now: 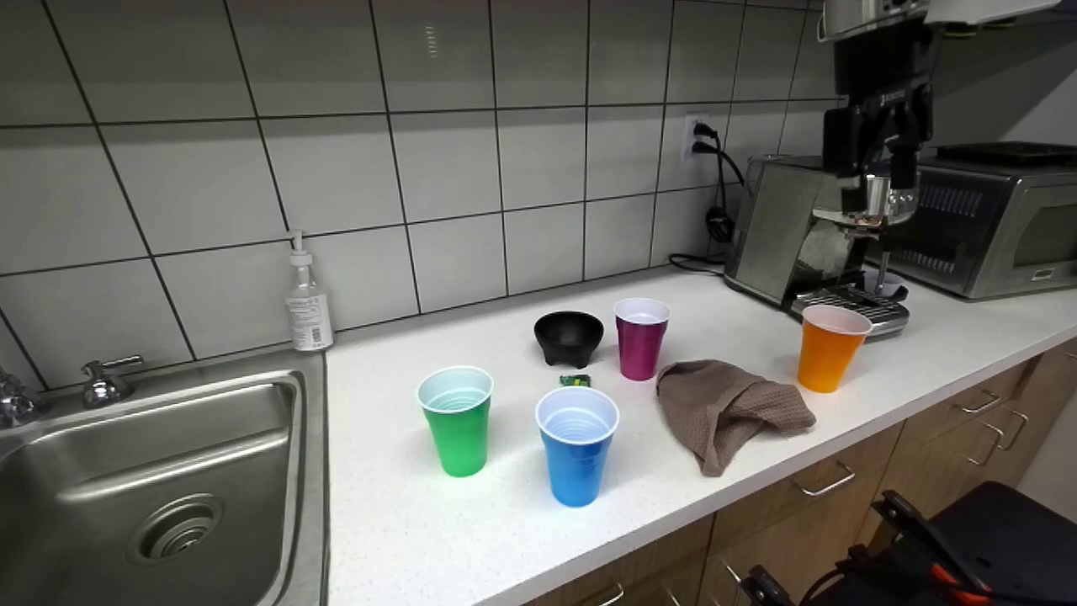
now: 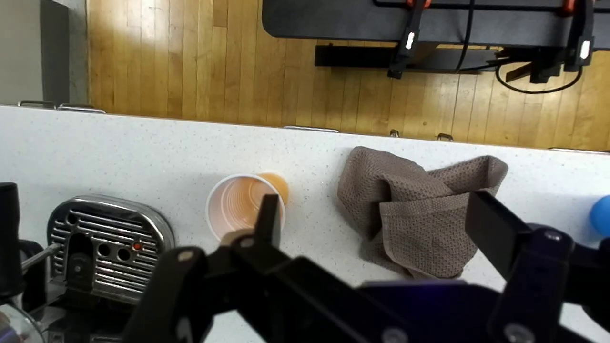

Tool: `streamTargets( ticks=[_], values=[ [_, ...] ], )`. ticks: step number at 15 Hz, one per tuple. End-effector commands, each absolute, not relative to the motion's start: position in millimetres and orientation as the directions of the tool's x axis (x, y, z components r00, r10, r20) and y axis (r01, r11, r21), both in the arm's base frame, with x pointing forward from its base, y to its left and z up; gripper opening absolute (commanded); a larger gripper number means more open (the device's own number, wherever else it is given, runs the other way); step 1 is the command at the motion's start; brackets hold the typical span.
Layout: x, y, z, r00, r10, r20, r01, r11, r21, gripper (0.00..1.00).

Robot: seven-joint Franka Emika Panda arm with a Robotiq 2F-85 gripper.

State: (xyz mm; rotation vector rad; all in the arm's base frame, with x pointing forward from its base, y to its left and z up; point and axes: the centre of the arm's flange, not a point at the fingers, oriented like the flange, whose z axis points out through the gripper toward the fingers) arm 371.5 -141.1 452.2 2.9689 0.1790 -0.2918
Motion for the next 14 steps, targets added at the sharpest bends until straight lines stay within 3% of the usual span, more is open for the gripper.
streamTargets(
  ticks=[1, 14],
  values=[
    [372, -144, 446, 0.982, 0.100, -0.158, 0.121, -0.984, 0.131, 1.00],
    [384, -184, 390, 0.998, 0.029, -0.052, 0.032, -0.998, 0.063, 1.00]
  ],
)
